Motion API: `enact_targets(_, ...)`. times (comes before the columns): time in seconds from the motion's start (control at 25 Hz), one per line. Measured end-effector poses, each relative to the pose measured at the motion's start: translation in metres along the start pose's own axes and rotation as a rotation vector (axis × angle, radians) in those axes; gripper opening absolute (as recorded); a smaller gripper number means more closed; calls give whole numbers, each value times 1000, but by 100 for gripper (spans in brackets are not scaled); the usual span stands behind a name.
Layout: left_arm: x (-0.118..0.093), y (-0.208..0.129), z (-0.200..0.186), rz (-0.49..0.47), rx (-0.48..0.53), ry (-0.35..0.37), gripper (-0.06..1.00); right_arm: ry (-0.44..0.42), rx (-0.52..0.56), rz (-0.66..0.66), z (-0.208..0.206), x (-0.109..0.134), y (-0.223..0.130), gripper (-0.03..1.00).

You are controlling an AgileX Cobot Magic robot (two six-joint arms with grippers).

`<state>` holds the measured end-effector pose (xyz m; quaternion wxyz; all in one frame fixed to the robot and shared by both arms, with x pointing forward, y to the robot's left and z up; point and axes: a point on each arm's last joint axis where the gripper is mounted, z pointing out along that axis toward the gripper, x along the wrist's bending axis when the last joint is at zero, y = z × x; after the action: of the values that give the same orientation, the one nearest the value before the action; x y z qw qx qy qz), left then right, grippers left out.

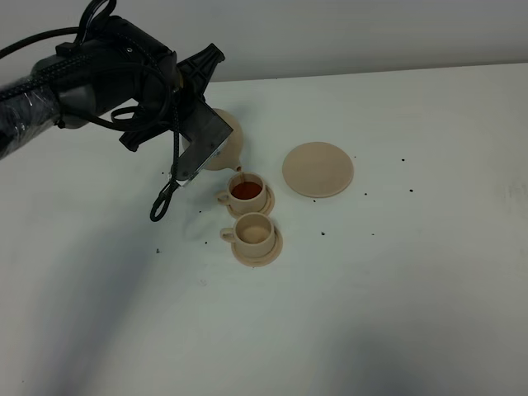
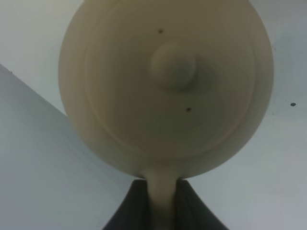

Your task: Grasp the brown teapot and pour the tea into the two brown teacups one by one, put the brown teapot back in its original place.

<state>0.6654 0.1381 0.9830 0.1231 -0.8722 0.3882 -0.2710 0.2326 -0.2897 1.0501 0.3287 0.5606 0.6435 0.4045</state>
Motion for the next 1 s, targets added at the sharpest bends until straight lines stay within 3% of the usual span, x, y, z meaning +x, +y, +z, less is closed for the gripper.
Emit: enact_targets(1.0, 2, 2, -1, 26, -1, 9, 15, 0, 0, 0, 0, 0, 0, 49)
